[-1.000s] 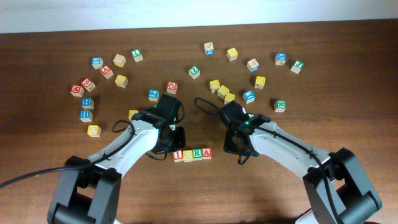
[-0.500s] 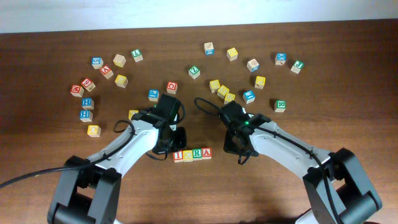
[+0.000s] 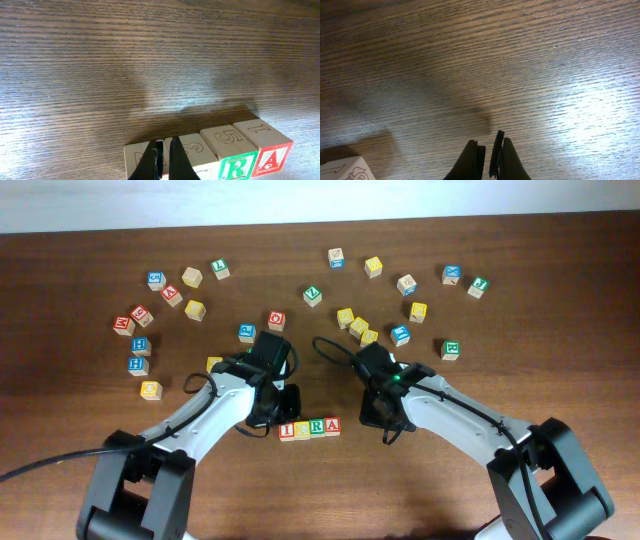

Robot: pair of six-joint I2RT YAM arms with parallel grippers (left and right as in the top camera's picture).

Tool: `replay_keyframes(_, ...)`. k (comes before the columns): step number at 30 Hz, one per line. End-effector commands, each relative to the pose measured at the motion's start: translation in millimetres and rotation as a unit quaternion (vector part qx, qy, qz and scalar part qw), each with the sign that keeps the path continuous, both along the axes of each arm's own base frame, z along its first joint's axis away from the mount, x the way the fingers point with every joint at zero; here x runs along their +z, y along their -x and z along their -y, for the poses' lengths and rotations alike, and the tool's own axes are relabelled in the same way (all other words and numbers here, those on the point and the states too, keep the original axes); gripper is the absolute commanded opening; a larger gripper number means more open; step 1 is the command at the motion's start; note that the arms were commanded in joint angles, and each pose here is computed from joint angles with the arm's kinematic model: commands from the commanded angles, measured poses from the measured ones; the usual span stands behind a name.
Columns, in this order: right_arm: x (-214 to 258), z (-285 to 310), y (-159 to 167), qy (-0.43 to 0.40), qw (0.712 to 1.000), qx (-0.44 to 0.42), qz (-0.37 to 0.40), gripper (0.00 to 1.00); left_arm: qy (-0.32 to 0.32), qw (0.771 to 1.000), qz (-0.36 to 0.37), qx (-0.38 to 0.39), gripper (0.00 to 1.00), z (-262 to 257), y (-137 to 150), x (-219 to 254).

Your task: Spell out ICRA

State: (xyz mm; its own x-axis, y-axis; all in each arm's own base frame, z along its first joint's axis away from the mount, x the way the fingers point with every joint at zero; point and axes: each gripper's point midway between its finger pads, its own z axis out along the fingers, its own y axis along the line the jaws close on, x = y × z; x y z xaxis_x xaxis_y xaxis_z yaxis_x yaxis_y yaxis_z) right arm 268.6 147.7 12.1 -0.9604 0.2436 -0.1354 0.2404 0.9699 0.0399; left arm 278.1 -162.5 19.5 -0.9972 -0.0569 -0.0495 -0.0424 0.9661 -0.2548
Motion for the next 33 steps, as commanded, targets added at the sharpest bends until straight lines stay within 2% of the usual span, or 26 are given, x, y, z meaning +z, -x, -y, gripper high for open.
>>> replay_keyframes(1, 2.3, 5.3, -2.0, 0.01, 1.0, -0.004, 0.006, 0.04, -0.004, 1.0, 0.013, -0.004, 0.0, -0.3, -8.7, 3.0)
replay_keyframes(6, 2.1, 2.7, -0.7, 0.003, 1.0, -0.003, 0.002, 0.04, -0.025, 0.998, 0.001, 0.055, 0.0, -38.2, -26.4, 19.8)
replay_keyframes(9, 2.1, -2.0, -0.7, -0.009, 1.0, -0.001, 0.001, 0.04, -0.035, 0.996, -0.024, 0.078, 0.0, -70.2, -22.6, 18.6)
replay_keyframes(12, 2.8, -11.6, -2.1, -0.034, 0.999, 0.002, 0.001, 0.04, -0.049, 0.992, -0.073, 0.09, 0.0, -85.8, -0.5, 16.1)
replay_keyframes(15, 3.4, -19.6, -1.5, -0.047, 0.999, 0.009, 0.001, 0.04, -0.049, 0.991, -0.1, 0.075, 0.0, -77.2, 21.6, 2.2)
replay_keyframes(19, 4.9, -34.8, -0.6, -0.058, 0.998, 0.029, 0.012, 0.04, -0.034, 0.992, -0.098, 0.069, 0.0, -61.9, 31.7, -15.7)
replay_keyframes(26, 7.5, -57.0, 7.3, -0.108, 0.993, 0.047, -0.005, 0.04, -0.009, 0.996, -0.08, 0.027, 0.0, -32.1, 32.5, -16.5)
replay_keyframes(33, 8.7, -73.6, 10.1, -0.121, 0.99, 0.067, 0.003, 0.04, 0.014, 0.997, -0.071, 0.023, 0.0, -22.4, 27.5, -14.7)
